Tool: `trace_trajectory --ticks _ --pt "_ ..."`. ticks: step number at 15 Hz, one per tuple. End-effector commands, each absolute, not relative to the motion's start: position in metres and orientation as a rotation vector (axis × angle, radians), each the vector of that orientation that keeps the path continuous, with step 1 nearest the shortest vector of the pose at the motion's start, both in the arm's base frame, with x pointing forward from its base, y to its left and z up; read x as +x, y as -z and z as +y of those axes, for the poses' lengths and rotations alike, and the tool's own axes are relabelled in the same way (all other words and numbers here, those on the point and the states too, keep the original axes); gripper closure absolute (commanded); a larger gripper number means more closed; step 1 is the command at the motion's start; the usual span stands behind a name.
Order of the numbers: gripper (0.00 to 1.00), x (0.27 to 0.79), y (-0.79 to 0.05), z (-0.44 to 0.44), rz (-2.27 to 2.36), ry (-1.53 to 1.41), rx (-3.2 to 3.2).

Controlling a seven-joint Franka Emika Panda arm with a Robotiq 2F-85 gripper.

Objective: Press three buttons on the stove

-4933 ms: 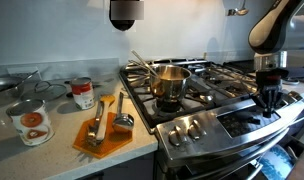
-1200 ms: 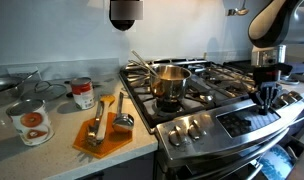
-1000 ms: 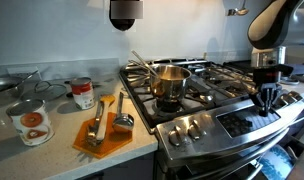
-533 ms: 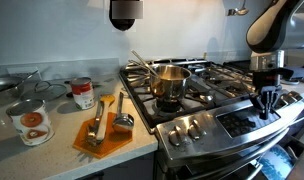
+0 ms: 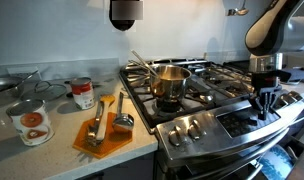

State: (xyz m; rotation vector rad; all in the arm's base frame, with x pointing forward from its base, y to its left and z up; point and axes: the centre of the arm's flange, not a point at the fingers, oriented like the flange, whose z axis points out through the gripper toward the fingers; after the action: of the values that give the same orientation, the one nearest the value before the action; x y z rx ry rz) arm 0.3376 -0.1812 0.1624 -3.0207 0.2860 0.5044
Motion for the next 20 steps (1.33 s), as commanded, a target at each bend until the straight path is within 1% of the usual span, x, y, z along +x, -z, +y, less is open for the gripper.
trace_trajectory --ticks 1,15,20 --pt "1.00 0.338 -0.155 -0.184 0.299 -0.489 -3.027" --pt "1.00 0.346 -0.136 -0.183 0.286 -0.492 -3.030" --pt "1.00 0.344 -0.146 -0.184 0.285 -0.461 -3.039"
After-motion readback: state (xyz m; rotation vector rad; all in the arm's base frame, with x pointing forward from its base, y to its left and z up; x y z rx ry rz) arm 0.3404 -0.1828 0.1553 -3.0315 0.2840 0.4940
